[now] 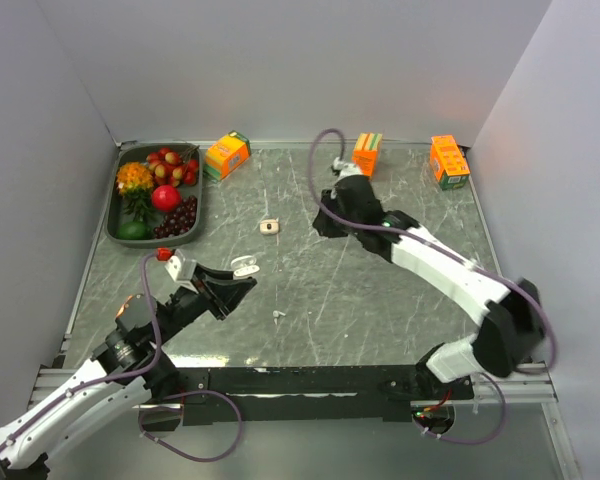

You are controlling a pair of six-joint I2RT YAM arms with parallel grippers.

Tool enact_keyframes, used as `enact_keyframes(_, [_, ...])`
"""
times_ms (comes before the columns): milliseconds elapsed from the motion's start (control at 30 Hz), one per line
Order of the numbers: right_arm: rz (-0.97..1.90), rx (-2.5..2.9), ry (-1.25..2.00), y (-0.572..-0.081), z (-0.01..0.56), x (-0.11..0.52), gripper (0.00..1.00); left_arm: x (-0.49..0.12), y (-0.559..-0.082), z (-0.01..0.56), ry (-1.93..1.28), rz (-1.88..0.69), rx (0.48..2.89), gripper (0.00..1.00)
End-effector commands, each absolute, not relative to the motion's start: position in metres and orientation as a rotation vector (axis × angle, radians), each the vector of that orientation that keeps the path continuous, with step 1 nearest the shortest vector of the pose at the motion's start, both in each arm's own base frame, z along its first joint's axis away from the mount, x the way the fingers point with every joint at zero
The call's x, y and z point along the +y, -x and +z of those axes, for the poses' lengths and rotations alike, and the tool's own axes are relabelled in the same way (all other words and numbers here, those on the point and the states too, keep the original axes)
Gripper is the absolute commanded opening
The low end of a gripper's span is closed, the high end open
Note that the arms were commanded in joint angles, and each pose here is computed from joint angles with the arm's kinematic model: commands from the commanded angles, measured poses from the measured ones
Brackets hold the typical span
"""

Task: Insert the wireless bluetooth earbuds into the charging case
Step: Pick up the earbud from the center of the board, then place the earbud in the charging case.

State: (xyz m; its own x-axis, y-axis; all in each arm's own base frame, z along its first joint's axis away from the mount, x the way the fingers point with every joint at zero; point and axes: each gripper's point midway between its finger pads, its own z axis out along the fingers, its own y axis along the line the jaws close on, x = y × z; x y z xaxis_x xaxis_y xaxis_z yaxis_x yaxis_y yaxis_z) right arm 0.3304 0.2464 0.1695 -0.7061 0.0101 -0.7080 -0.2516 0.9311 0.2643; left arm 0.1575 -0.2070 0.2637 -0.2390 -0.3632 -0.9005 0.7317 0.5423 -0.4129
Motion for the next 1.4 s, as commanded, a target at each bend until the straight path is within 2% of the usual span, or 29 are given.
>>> enact_keyframes(0, [0.766,1.964,0.071,-0.325,0.274,0.263,0.00,-0.209,-0.162,0.298,-0.282,-1.094,1.391,0.01])
enact_keyframes(200, [0.942,1.635,0.109,-0.290,0.348,0.267,0.00,-0.221,-0.179,0.311,-0.243,-1.097,1.356,0.01])
enact_keyframes(533, [1.106,1.363,0.159,-0.234,0.401,0.277,0.00,-0.245,-0.199,0.343,-0.315,-1.061,1.168,0.01])
enact_keyframes(767, [1.149,1.290,0.242,-0.213,0.412,0.288,0.00,-0.251,-0.182,0.346,-0.446,-1.058,1.002,0.01])
enact_keyframes(1367, [1.215,1.276,0.326,-0.190,0.408,0.321,0.00,-0.269,-0.180,0.340,-0.504,-1.105,1.018,0.01])
